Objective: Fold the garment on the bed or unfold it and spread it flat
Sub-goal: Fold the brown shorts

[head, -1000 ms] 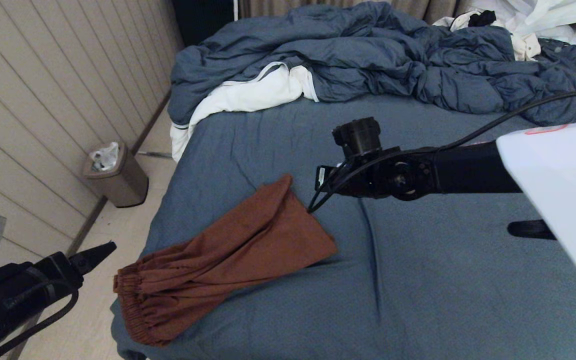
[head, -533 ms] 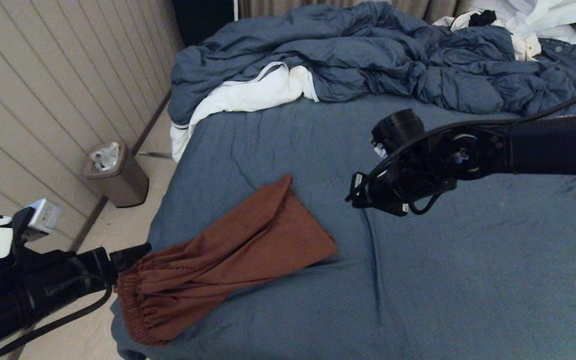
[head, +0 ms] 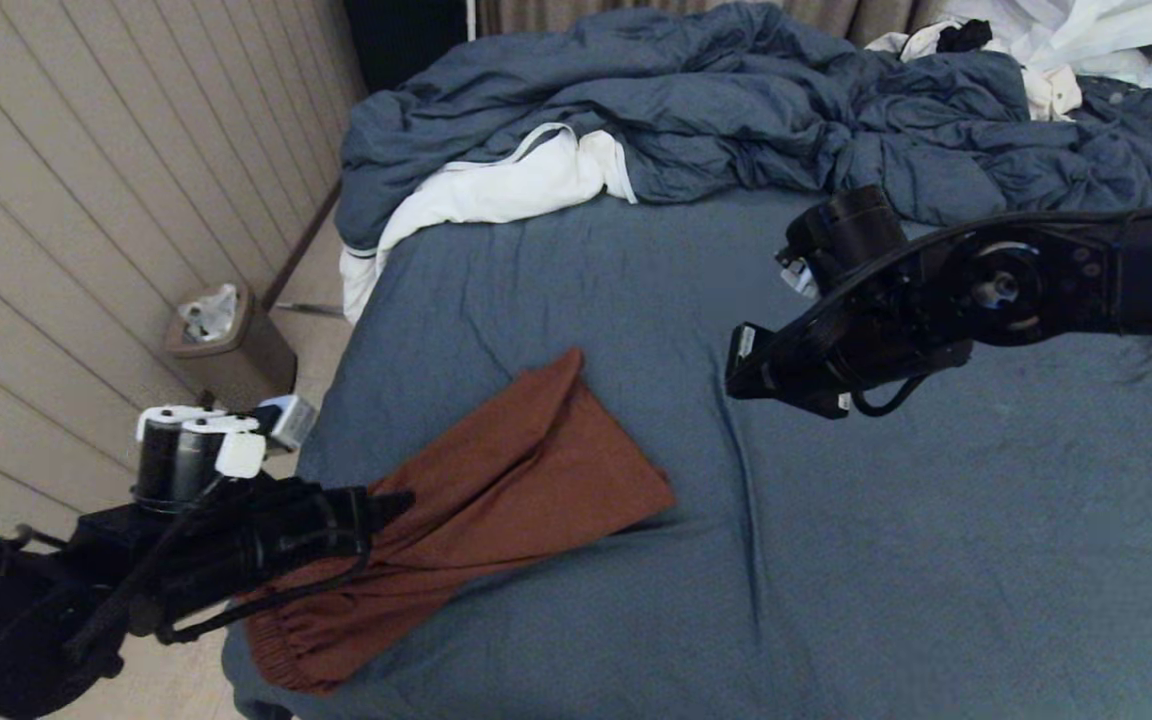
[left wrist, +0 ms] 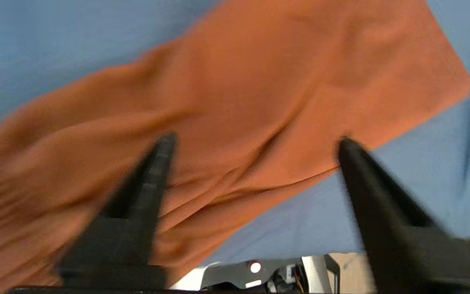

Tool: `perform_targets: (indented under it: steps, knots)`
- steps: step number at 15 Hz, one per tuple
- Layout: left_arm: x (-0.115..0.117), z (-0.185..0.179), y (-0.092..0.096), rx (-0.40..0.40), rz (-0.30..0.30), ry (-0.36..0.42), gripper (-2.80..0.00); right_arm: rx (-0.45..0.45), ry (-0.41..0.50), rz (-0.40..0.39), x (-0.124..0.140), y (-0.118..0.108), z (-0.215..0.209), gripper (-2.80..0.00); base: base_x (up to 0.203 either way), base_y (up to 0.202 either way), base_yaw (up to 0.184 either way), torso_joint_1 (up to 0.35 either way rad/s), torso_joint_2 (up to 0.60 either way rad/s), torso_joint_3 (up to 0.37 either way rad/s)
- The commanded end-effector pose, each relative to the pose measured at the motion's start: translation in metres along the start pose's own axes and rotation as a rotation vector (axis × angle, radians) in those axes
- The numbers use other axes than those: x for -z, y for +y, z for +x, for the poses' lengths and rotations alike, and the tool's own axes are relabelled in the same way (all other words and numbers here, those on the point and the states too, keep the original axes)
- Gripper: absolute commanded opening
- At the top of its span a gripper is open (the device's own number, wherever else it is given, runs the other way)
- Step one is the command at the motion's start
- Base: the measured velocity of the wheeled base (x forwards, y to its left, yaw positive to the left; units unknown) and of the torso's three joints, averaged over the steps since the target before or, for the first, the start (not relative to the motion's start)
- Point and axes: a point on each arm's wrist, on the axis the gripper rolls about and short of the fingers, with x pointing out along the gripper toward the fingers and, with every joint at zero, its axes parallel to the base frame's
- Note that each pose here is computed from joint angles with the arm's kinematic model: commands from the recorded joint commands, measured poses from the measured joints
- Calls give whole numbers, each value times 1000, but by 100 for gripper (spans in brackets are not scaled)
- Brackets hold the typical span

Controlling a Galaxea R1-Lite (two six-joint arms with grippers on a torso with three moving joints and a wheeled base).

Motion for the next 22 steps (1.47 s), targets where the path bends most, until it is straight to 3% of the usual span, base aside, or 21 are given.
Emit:
perform_targets:
  steps: [1, 4, 7, 10, 14, 17, 22]
  knots:
    - [-3, 21, -13, 41, 19, 2, -280, 1, -1, 0, 2, -1, -5, -280, 0, 0, 0, 0, 0, 0]
    - [-21, 26, -35, 105, 44, -52, -280, 7, 14, -11, 14, -9, -7, -280, 0, 0, 0, 0, 0, 0]
    - [-19, 32, -61, 176, 86, -17, -280, -17, -52, -52, 17, -20, -15, -280, 0, 0, 0, 0, 0, 0]
    - [-6, 62, -65, 156, 150, 48, -280, 14, -5, -54, 38, -36, -18, -280, 0, 0, 0, 0, 0, 0]
    - [22, 111, -45, 53, 199, 22, -280, -30, -88, -72, 48, -49, -15, -280, 0, 0, 0, 0, 0, 0]
    - [11, 129, -10, -40, 180, -75, -280, -32, -82, -72, 49, -49, -15, -280, 0, 0, 0, 0, 0, 0]
    - [4, 134, 11, -79, 156, -92, -280, -33, -76, -74, 51, -49, -15, -280, 0, 0, 0, 0, 0, 0]
